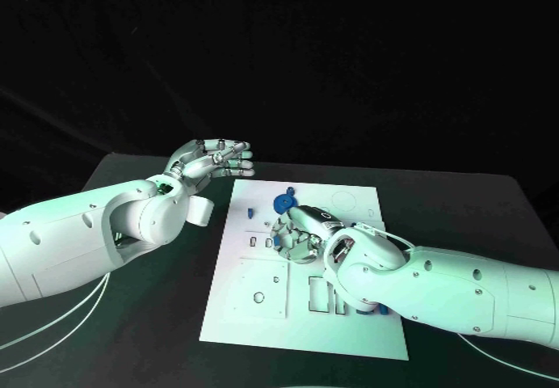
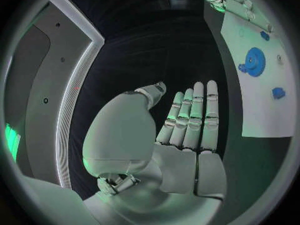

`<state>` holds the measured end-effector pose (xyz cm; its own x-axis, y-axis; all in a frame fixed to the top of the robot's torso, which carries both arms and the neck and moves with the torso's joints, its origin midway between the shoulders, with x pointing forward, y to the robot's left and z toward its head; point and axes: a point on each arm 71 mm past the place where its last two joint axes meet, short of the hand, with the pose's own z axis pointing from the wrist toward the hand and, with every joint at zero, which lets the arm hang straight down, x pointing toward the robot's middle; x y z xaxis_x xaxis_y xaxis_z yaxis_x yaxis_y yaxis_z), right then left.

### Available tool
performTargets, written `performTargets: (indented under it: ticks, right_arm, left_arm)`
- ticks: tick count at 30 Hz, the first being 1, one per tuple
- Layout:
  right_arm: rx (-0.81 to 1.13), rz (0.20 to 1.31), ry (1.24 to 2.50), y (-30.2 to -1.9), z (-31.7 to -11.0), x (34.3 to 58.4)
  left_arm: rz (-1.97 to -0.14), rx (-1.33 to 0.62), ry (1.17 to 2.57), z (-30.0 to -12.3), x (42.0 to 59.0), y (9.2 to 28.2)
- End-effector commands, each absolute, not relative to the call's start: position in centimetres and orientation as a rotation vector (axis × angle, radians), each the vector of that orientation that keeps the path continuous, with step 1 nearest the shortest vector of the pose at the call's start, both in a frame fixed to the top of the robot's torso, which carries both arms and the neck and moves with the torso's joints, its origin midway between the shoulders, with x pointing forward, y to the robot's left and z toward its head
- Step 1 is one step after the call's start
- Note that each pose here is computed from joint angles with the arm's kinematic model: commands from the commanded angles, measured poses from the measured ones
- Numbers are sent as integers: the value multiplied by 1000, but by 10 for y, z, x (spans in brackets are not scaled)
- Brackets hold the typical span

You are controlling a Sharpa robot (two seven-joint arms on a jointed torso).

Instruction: Assemble the parts on the task board

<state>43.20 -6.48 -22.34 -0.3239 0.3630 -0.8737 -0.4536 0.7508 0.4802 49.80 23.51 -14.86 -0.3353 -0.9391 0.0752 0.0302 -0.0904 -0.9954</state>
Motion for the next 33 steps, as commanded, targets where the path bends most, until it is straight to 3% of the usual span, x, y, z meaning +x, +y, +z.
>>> performTargets:
  ticks: [1,33]
  right_arm:
    - [-78,795,1736,-66,-228,432]
    - [-73,803,1740,-67,-229,433]
  left_arm:
    - [-1566,-1039,1389,-147,497,233]
    - [-1562,-1040,1393,-148,499,235]
